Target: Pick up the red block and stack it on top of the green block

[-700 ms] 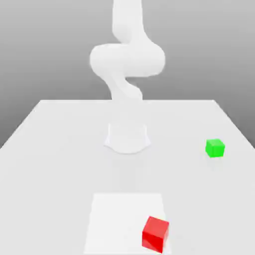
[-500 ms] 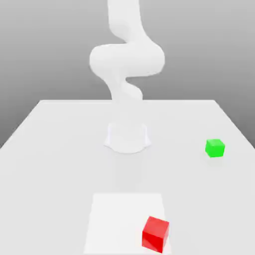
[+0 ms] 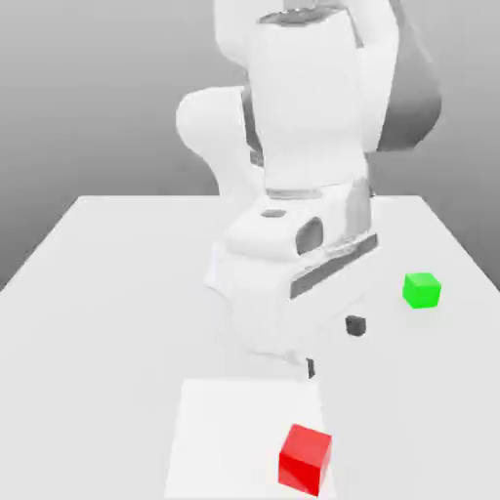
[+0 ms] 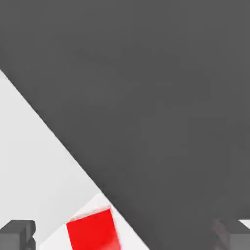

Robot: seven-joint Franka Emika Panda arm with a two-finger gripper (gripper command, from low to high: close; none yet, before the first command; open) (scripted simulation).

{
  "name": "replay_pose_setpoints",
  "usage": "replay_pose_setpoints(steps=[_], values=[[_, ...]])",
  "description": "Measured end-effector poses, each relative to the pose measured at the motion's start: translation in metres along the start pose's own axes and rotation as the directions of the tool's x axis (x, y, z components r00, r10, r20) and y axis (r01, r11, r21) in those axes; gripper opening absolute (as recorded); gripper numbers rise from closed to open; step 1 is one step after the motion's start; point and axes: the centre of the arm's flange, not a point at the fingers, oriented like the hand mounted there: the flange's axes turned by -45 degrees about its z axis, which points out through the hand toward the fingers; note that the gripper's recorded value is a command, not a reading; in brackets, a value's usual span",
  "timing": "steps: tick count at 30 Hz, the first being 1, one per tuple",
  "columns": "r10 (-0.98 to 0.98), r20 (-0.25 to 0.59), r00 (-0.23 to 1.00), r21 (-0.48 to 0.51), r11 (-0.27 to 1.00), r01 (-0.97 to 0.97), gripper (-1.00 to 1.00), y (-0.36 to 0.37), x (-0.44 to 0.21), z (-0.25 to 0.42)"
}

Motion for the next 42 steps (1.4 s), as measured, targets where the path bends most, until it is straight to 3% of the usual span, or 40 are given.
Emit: replay_pose_setpoints(steps=[4, 9, 10, 16, 22, 27, 34, 42], values=[[-0.148, 0.104, 0.984, 0.042, 0.989, 0.144, 0.0, -0.012, -0.018, 0.062], [-0.182, 0.124, 0.975, 0.052, 0.983, 0.177, 0.0, -0.016, -0.029, 0.127], [-0.182, 0.124, 0.975, 0.053, 0.983, 0.176, -1.0, -0.017, -0.03, 0.134], [-0.182, 0.125, 0.975, 0.055, 0.983, 0.176, -1.0, -0.018, -0.031, 0.138], [-0.19, 0.123, 0.974, 0.058, 0.981, 0.184, -1.0, -0.019, -0.021, 0.079], [-0.405, 0.062, 0.912, 0.126, 0.91, 0.395, -1.0, -0.111, 0.03, 0.071], [-0.734, -0.023, 0.679, 0.179, 0.665, 0.725, -1.0, -0.278, 0.068, 0.055], [-0.937, -0.057, 0.344, 0.168, 0.33, 0.929, -1.0, -0.414, 0.035, 0.032]])
